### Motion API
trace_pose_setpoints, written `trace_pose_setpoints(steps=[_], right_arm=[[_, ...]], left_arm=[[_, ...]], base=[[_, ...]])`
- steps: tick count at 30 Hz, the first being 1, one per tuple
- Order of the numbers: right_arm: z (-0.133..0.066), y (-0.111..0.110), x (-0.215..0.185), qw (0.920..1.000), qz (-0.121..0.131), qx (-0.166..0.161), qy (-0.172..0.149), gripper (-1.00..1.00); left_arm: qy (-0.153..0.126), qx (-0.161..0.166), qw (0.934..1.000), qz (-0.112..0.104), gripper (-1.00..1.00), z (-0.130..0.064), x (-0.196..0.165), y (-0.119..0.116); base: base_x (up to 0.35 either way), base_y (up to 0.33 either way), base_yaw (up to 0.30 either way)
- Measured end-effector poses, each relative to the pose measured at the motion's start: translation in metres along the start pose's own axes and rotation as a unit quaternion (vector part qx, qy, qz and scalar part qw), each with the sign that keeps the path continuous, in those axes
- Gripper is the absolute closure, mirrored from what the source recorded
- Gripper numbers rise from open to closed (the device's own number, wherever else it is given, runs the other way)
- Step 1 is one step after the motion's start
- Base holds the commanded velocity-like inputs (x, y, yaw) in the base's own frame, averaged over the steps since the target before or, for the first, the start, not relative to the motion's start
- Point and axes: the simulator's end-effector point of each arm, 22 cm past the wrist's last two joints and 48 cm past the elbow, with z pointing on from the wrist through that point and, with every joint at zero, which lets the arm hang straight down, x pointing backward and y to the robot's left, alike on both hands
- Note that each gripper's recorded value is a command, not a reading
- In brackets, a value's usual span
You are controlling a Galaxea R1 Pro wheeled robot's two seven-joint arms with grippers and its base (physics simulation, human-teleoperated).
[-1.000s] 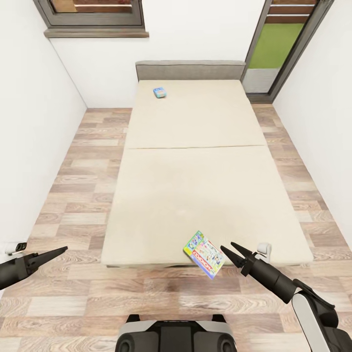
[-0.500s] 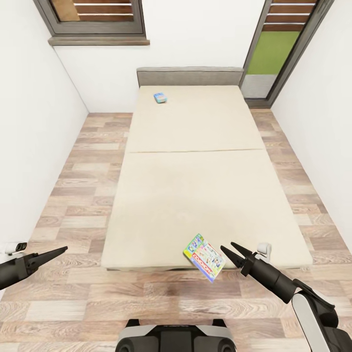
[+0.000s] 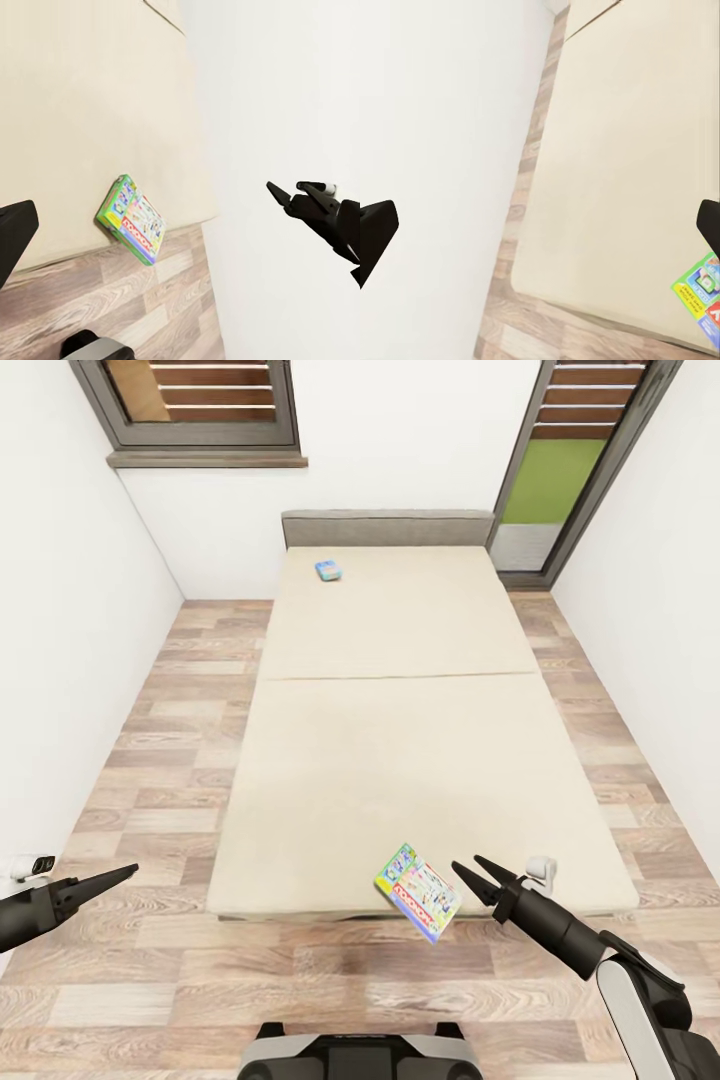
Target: Put all the toys in the child's room - the three board games (two on the bed and one on the table), the two jigsaw puzzles on the table, and the tennis ball on the table - inside the toy box on the table in the child's room.
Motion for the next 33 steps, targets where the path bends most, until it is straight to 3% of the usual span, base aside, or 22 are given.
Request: trace_pose_setpoints(steps=[20,33], right_arm=[[0.002,0.01,-0.008,0.9999,-0.013,0.0,-0.006,-1.0],[0.0,0.016,-0.014,0.9997,-0.019,-0.003,-0.014,-1.0]], left_arm=[[-0.007,0.007,0.9999,0.012,-1.0,-0.003,-0.007,-0.013],[0.013,0.022,0.9995,0.018,-1.0,0.008,0.0,-0.025]], base=[[0.0,0.0,0.0],[0.0,0.0,0.0]])
